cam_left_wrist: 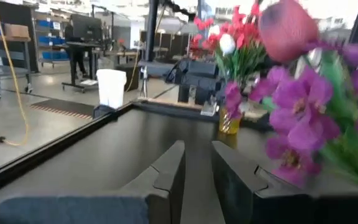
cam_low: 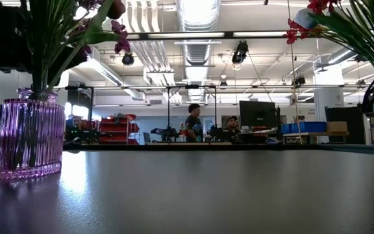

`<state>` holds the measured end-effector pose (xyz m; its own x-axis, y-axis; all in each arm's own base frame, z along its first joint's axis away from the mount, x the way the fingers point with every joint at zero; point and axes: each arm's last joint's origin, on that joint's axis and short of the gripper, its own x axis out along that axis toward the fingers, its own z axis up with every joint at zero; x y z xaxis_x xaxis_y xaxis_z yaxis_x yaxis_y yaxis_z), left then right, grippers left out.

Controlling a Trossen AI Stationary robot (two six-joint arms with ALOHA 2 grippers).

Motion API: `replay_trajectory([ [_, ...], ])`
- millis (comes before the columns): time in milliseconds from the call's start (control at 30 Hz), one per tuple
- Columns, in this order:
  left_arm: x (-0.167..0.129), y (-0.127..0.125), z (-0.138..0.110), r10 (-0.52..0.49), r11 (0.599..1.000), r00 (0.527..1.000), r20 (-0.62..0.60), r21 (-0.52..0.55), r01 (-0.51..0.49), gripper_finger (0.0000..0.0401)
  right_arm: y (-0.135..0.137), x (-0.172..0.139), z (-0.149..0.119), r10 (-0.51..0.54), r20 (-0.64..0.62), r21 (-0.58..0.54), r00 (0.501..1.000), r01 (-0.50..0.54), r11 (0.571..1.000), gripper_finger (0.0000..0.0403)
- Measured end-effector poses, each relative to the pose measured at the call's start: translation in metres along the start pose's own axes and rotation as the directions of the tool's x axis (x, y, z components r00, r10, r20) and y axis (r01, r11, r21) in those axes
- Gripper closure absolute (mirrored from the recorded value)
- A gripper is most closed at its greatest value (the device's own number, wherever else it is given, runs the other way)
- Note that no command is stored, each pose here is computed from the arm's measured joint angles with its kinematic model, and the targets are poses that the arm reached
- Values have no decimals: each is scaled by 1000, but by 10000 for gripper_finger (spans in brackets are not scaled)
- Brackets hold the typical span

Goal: Sort flowers into vase by color
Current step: Return to Home Position

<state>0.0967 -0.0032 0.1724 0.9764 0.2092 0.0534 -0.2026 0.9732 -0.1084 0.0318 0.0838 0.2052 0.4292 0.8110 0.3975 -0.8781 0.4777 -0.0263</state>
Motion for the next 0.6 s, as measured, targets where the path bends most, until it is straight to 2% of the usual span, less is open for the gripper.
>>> replay_trajectory([
  [200, 2, 0, -4, 12, 999, 999, -46, 50, -10, 337, -1, 0, 10, -5, 98, -123, 995, 17, 992, 385],
  [267, 3, 0, -5, 14, 998, 998, -59, 55, -11, 337, -1, 0, 12, -4, 88, -113, 996, 14, 994, 385],
  [367, 4, -1, -7, 17, 998, 997, -79, 59, -12, 337, 0, 0, 4, 7, 12, -12, 1000, -7, 1000, 385],
  [433, 5, -1, -8, 18, 998, 996, -90, 63, -13, 337, 0, 0, -2, 10, -24, 14, 1000, -10, 1000, 385],
  [600, 6, -1, -9, 23, 997, 994, -110, 71, -15, 337, 0, 0, 3, 9, 28, -75, 1000, -7, 997, 385],
])
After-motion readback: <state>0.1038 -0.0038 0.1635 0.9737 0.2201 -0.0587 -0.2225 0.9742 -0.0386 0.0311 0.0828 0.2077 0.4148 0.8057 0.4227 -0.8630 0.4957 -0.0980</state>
